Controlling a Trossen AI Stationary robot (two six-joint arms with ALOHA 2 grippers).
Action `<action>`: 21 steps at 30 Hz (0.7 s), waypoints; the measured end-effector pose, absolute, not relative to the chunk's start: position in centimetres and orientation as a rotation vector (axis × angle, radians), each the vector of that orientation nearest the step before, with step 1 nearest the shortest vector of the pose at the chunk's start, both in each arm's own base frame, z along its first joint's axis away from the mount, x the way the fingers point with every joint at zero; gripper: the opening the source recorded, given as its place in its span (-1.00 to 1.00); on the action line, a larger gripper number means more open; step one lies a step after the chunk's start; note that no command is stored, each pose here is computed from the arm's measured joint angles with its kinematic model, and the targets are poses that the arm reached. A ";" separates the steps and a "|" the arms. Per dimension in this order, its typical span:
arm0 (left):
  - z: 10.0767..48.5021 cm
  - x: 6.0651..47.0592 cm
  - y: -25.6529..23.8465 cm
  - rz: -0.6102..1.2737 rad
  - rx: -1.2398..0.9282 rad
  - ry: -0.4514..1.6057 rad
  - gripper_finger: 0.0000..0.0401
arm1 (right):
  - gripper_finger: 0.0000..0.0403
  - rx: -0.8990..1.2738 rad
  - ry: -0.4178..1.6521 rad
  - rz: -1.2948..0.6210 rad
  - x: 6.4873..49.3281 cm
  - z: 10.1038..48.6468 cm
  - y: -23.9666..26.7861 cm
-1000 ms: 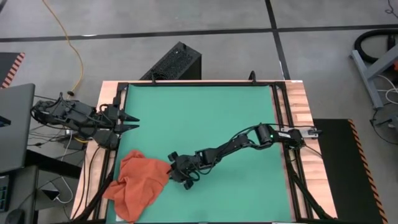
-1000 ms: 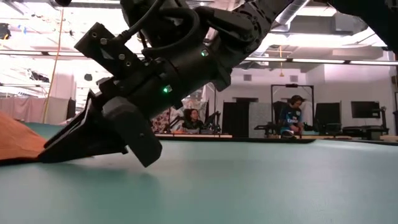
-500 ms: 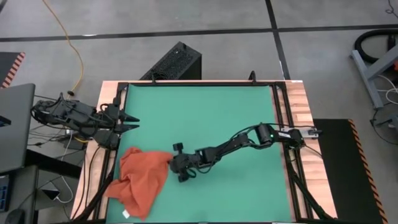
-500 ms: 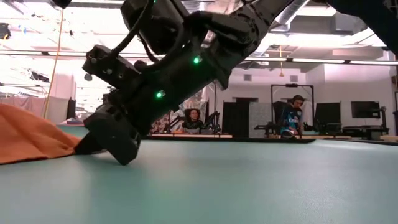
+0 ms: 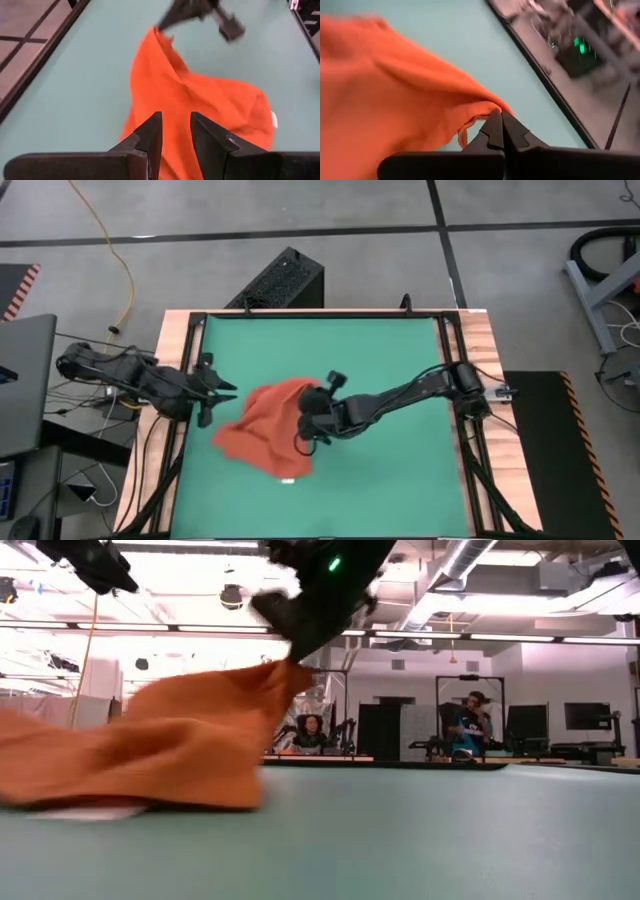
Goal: Roll towel into tight, uniform cylinder
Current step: Roll the orange towel
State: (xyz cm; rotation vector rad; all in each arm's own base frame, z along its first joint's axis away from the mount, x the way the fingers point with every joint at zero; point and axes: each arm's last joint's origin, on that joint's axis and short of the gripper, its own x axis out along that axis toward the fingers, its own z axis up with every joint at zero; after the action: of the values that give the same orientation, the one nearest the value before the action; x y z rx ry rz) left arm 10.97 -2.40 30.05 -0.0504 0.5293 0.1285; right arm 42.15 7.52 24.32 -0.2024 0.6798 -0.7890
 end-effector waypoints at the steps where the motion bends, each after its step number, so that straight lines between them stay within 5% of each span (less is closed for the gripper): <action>1: 29.5 11.5 -2.6 0.129 -0.050 0.529 -0.54 | -0.99 -0.177 0.689 -0.808 41.6 24.7 7.4; 21: 16.6 20.2 -10.6 -0.131 0.390 0.830 -0.54 | -0.99 -0.003 0.928 -0.926 37.9 22.2 6.6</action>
State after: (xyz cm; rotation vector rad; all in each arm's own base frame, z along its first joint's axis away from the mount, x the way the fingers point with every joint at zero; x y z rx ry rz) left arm 20.16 -10.56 16.62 0.3904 0.8303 -0.1312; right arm 37.88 6.59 22.23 -0.0035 0.9285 -0.9263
